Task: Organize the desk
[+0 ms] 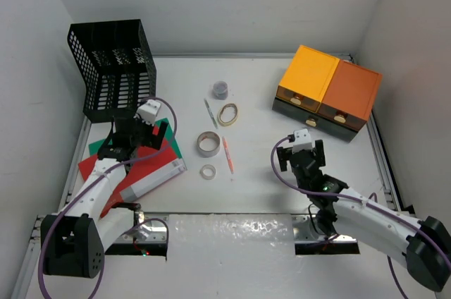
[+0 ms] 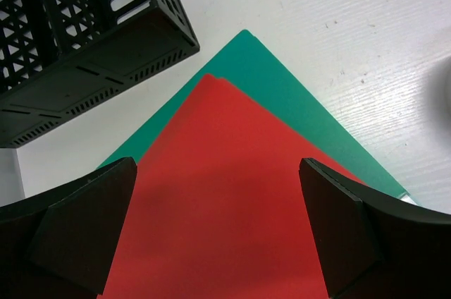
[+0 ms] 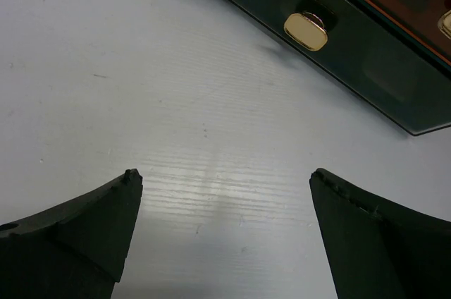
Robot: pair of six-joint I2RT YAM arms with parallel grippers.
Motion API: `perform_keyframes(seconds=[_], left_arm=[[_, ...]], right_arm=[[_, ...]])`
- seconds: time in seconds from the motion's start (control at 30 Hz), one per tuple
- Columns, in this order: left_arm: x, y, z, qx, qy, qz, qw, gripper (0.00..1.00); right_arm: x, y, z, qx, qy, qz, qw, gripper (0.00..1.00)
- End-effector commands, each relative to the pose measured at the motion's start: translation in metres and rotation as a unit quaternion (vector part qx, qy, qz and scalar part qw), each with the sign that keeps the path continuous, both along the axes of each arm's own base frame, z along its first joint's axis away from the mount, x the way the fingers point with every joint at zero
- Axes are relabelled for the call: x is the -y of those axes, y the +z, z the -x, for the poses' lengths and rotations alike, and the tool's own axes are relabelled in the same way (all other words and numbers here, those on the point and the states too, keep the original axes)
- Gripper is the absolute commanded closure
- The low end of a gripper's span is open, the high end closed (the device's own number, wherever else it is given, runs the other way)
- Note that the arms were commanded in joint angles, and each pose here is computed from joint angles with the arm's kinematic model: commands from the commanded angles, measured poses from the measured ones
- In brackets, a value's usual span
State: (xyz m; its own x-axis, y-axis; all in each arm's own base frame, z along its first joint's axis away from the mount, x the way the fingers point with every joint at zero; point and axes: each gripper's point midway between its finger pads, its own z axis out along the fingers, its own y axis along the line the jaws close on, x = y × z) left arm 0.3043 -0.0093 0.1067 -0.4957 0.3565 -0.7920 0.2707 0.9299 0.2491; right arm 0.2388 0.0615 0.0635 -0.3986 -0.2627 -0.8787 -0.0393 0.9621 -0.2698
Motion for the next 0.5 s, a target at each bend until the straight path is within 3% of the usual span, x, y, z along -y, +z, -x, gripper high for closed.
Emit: perform_keyframes(seconds=[0.0, 0.13, 0.27, 0.47], left_arm=[[-0.010, 0.013, -0.010, 0.032, 0.041, 0.012, 0.999, 0.00], [-0.029, 0.033, -0.017, 0.063, 0.114, 0.015, 0.991, 0.00], [-0.031, 0.032, -0.015, 0.063, 0.116, 0.011, 0.991, 0.00], [-0.027, 0.028, -0.013, 0.055, 0.094, 0.008, 0.994, 0.00]], right_arm=[[-0.009, 0.009, -0.005, 0.017, 0.004, -0.037, 0.999, 0.01], [-0.023, 0.012, -0.009, -0.003, 0.014, -0.059, 0.998, 0.01], [-0.025, 0.024, -0.030, -0.080, -0.030, -0.126, 0.988, 0.01], [-0.013, 0.084, -0.086, -0.030, -0.079, -0.157, 0.984, 0.01]])
